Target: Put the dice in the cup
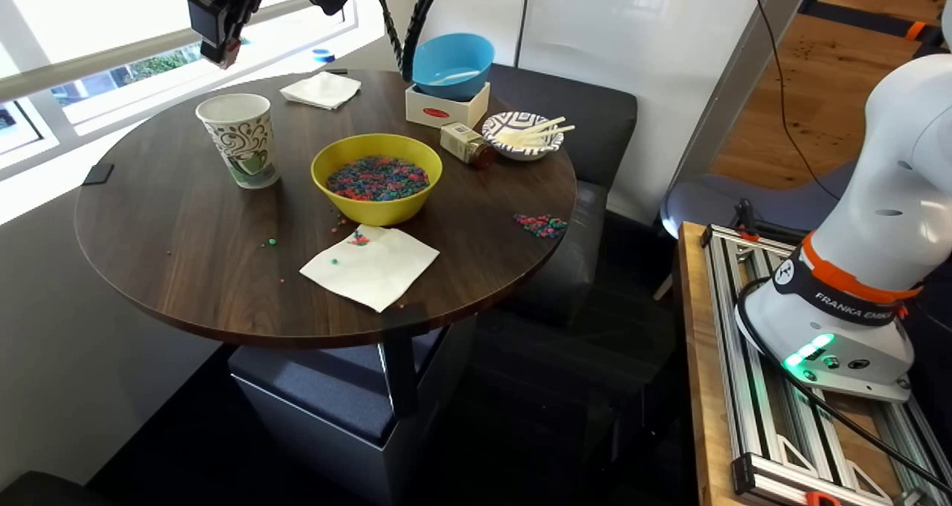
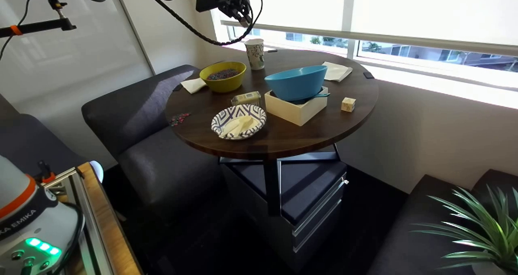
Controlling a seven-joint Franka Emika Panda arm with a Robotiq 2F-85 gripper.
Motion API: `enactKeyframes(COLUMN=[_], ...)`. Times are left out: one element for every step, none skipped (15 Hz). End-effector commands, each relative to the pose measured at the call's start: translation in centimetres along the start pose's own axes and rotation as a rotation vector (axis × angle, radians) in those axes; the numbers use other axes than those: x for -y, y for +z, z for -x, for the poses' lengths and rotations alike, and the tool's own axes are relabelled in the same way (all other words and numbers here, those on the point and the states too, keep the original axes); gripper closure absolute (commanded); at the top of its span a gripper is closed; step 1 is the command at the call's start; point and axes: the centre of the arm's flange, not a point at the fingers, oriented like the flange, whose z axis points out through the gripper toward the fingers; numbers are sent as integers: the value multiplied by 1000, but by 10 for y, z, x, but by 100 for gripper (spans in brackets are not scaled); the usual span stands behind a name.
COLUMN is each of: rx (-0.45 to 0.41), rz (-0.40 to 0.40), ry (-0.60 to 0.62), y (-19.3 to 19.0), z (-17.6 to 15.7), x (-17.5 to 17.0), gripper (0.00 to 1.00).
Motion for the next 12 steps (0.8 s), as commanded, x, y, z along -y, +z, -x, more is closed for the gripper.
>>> enactKeyframes(rx=[33,36,45,48,52,56,60,71,84,132,167,218], rz=[43,52,55,60,62,62,65,75,82,61,43,-41], ry=[20,26,30,34,40,45,53,72,90,106,118,86], y=[19,22,25,26,28,27,24,16,10,-1,-8,-24], z=[-16,-16,-16,-16,-16,-16,-16,-16,-15,-9,-4,11], x=[8,8,7,8,7,6,3,-6,-13,-29,-37,-49], gripper=[41,39,34,27,18,11,2,0,0,0,0,0])
